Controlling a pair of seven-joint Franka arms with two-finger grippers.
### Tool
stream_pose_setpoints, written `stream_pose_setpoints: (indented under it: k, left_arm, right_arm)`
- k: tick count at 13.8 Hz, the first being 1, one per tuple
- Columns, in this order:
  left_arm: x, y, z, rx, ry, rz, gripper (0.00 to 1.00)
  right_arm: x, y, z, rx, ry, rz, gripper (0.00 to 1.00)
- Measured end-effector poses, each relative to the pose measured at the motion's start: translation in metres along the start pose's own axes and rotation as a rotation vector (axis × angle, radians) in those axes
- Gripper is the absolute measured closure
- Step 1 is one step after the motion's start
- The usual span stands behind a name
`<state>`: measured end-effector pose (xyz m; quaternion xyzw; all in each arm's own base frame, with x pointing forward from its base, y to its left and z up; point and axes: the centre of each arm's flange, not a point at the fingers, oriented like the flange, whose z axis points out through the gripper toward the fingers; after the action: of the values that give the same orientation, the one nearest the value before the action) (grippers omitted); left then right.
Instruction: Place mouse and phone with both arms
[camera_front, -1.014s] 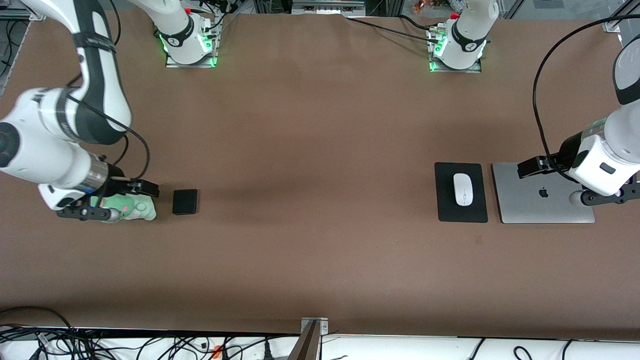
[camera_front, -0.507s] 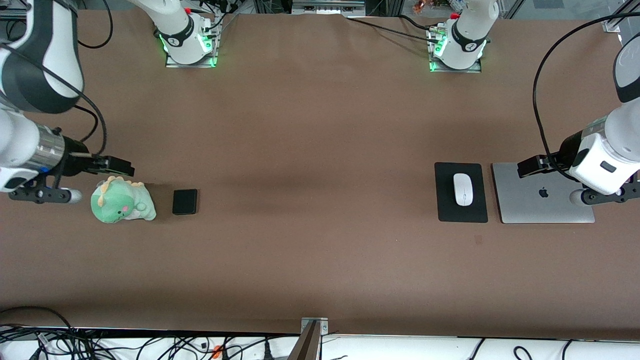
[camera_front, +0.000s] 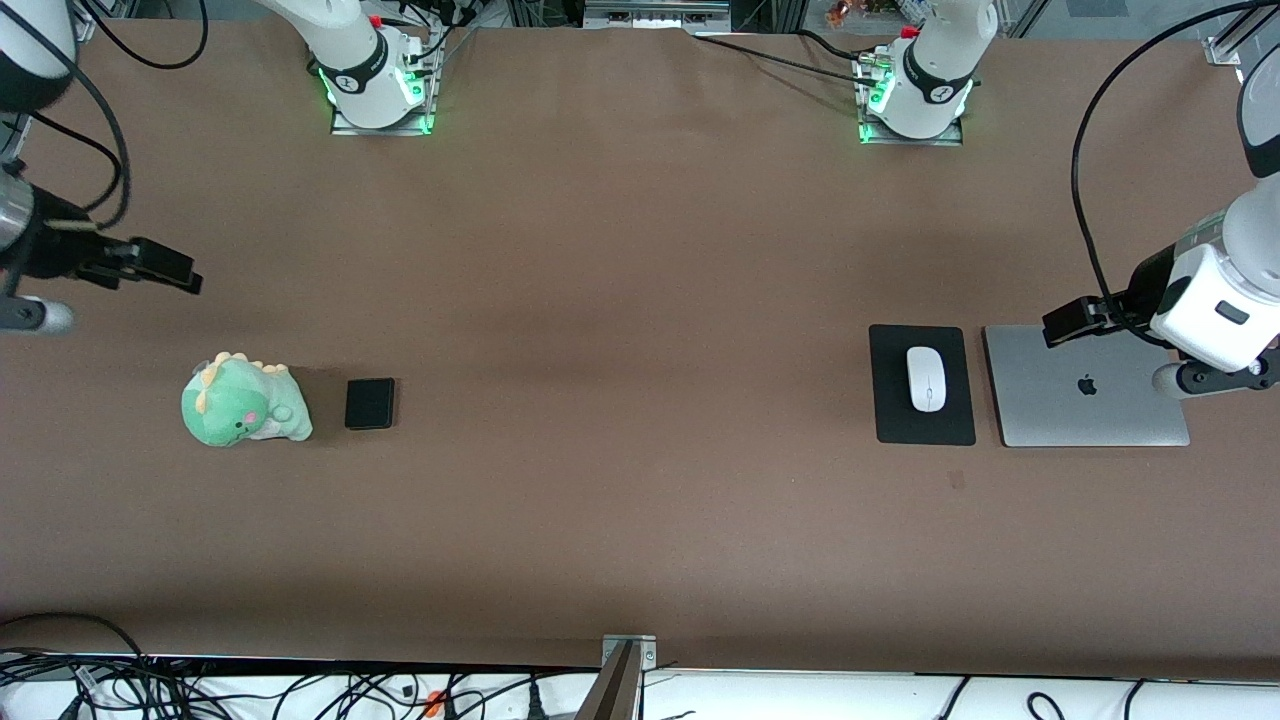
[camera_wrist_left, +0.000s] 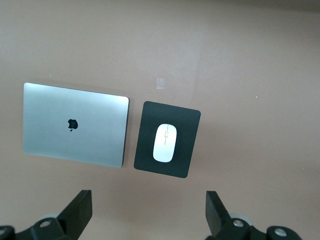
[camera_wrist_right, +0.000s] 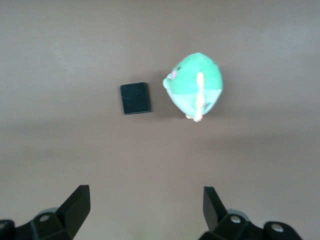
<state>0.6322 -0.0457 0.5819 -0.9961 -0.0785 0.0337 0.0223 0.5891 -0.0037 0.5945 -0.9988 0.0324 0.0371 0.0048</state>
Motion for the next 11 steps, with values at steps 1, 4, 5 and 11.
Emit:
stream_pose_setpoints:
  k: [1, 4, 5, 11]
  left_arm:
    - [-0.005, 0.002, -0.007, 0.005, 0.01, 0.017, 0.0]
    - [-0.024, 0.005, -0.029, 0.006, 0.026, 0.029, 0.0]
    - [-0.03, 0.003, -0.034, -0.005, 0.026, 0.029, 0.0]
    - [-0.057, -0.023, -0.047, -0.027, 0.021, 0.088, 0.0]
  right_arm:
    - [-0.006, 0.004, -0.009, -0.004, 0.008, -0.001, 0.0]
    - [-0.02, 0.01, -0.023, 0.014, 0.005, -0.006, 0.0]
    - [-0.022, 0.01, -0.026, 0.017, 0.006, -0.007, 0.0]
    - [-0.03, -0.001, -0.026, 0.02, -0.012, -0.017, 0.0]
